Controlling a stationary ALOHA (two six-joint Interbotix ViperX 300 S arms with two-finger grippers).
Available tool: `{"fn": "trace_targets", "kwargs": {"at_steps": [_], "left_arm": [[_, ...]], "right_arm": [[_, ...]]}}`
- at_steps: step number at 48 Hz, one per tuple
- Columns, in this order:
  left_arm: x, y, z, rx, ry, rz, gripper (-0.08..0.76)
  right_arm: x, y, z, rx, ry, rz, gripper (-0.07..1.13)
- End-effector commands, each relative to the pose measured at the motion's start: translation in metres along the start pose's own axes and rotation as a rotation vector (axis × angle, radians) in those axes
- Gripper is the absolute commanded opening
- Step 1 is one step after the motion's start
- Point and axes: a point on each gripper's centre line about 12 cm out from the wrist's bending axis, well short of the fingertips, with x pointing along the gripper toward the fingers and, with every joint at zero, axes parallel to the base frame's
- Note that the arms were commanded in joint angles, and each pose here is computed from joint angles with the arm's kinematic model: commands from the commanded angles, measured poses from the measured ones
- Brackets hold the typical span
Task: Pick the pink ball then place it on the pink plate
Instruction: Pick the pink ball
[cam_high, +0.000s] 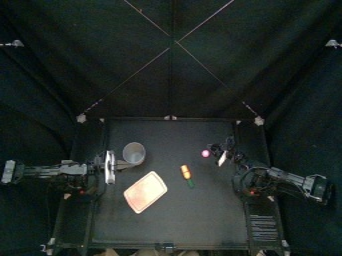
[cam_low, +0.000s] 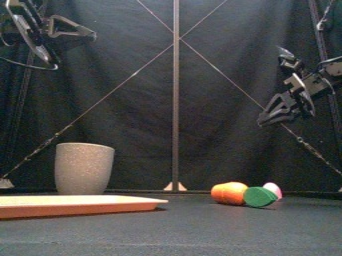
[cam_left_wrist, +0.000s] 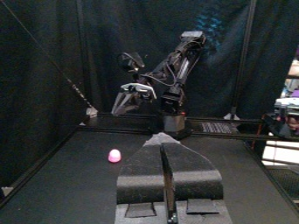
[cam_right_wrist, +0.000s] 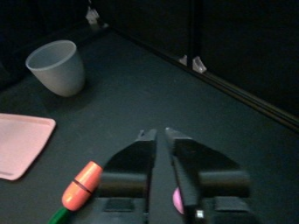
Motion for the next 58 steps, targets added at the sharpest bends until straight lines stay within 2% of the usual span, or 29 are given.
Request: {"fn": "trace_targets", "kwargs": {"at_steps": [1,4,9,23,45,58], "left_arm": [[0.002,0.003,0.005,0.001,-0.018,0.014,-0.017],[0.002,0.004,0.005,0.002,-0.020,0.020,-0.017],[0.001,0.004,0.003,0.002,-0.015,0.020,-0.017],[-0.002,0.005,-0.007,0.002,0.011,0.023,-0.017],[-0.004,0.005,-0.013,-0.001,0.028,0.025,-0.017],[-0.005,0.005,-0.016,-0.004,0.034,0.026,-0.017]], "right_arm": [[0.007,-0.002,-0.006,0.008,0.043,-0.014,1.07],[0.012,-0.003,-0.012,0.005,0.082,-0.018,1.09],[0.022,-0.006,-0.024,0.002,0.153,-0.034,1.06],[0.050,-0.035,-0.060,0.041,0.362,-0.147,1.05],[0.078,-0.038,-0.090,0.009,0.590,-0.148,1.03],[0.084,-0.032,-0.086,0.006,0.587,-0.134,1.00]]}}
